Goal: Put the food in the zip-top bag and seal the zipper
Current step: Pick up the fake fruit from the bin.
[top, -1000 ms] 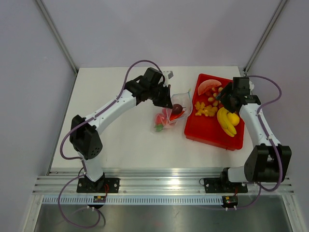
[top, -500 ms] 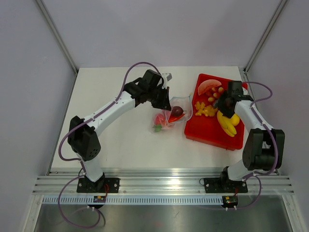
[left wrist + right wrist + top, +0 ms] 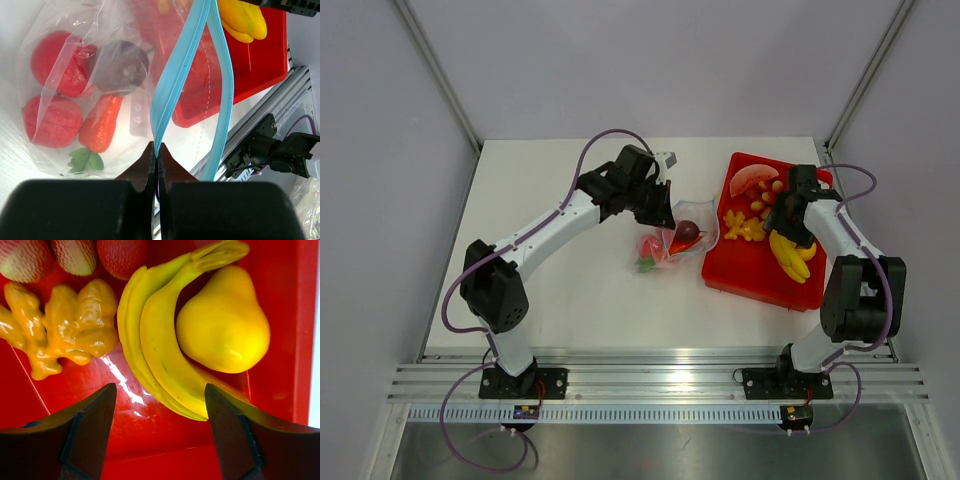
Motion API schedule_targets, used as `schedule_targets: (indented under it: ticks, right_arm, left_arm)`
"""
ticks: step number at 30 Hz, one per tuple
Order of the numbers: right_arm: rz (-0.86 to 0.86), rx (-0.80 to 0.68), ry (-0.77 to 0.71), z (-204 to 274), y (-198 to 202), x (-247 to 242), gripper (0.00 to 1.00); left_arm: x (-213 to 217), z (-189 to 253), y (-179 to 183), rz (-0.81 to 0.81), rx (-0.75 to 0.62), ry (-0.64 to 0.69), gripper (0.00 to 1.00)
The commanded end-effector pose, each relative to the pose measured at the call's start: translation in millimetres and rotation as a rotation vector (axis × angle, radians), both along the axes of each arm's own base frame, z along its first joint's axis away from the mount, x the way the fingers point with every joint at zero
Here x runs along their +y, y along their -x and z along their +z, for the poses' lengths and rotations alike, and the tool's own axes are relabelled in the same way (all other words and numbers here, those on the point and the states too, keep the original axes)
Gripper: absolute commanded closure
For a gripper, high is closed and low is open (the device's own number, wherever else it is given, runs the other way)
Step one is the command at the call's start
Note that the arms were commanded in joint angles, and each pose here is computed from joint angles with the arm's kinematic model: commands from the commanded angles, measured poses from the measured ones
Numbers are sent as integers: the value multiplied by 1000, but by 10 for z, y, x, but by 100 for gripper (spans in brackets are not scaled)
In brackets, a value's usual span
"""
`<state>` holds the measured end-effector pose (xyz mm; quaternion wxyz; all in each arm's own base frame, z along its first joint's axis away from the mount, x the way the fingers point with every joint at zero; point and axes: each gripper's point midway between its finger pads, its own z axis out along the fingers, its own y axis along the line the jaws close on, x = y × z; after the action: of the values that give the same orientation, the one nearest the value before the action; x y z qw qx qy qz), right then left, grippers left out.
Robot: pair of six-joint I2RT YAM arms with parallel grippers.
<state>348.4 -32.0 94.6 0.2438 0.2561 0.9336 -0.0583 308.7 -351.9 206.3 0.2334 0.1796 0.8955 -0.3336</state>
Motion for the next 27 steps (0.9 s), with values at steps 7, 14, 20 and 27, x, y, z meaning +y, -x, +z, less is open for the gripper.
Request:
schedule_targets:
  ticks: [7,14,20,27]
  right_arm:
    - [200,-114,-271,292,-156,595,25]
    - [39,-253,-65,828,-189,166,22]
    - [-119,-358,-73,1053,-523,-147,22]
    - [-339,-391,-190,885,-1022,-608,19]
  left_arm:
    - [6,258,-17,-2,-71,46,100]
    - [33,368,-76,8,-96,51,100]
    - [50,357,-97,10,-92,52,100]
    - [43,340,-87,-2,-90,51,100]
